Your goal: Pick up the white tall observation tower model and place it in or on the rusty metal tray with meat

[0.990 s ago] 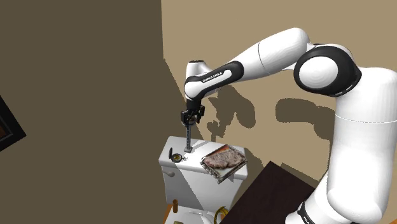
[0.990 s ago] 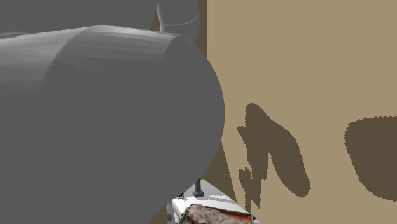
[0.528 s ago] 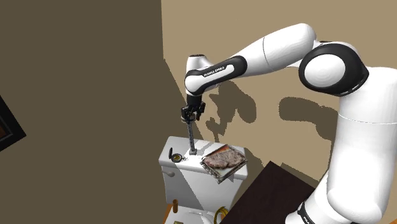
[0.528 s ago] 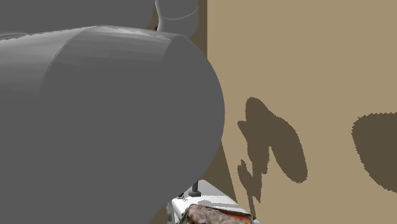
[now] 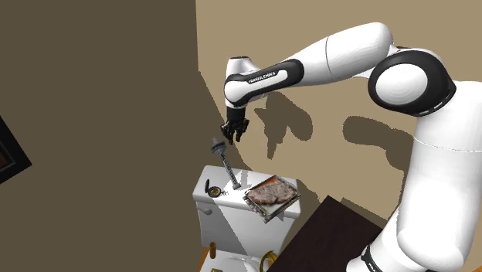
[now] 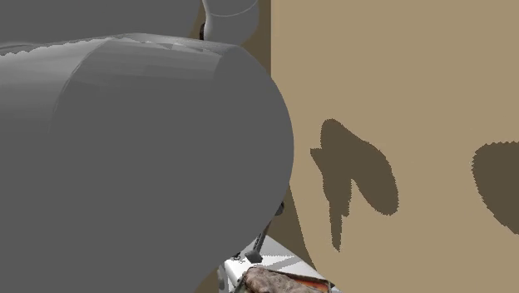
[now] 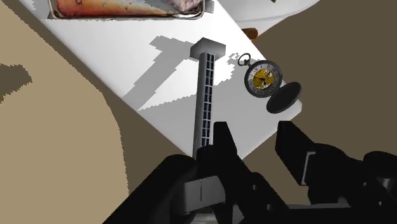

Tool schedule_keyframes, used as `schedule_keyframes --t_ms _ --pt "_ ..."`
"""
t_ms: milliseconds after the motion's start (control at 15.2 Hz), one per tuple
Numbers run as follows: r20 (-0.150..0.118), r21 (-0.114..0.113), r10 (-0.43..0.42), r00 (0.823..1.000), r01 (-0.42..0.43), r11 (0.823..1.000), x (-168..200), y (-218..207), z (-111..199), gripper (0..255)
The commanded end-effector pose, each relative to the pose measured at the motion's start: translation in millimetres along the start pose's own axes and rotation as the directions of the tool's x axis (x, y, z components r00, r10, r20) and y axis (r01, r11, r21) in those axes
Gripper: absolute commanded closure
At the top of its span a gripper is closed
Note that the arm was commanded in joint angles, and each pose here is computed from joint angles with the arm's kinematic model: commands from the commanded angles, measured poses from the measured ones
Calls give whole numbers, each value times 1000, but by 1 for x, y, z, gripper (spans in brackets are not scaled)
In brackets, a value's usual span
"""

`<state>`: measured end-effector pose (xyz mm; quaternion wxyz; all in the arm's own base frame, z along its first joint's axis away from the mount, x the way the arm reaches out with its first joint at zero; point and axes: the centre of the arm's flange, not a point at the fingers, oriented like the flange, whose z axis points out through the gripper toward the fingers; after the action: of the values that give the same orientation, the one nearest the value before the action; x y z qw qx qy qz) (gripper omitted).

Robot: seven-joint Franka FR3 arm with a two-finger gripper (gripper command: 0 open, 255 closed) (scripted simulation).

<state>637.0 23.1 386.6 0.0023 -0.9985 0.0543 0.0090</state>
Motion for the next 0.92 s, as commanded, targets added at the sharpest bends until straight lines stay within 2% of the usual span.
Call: schedule_keyframes --t_ms 0,132,330,528,726,792,858 --pt "-36 20 0 999 1 1000 -3 7 13 0" --pt "-109 59 2 994 4 998 -9 21 38 0" --pt "-217 116 11 976 14 993 -13 40 78 0" --pt "-321 172 26 947 31 985 -13 56 119 0" --pt "-421 225 48 906 53 973 -8 70 161 0" --pt "-448 240 55 892 61 969 -6 74 173 0" --pt "-448 240 55 892 61 969 -4 73 177 0"
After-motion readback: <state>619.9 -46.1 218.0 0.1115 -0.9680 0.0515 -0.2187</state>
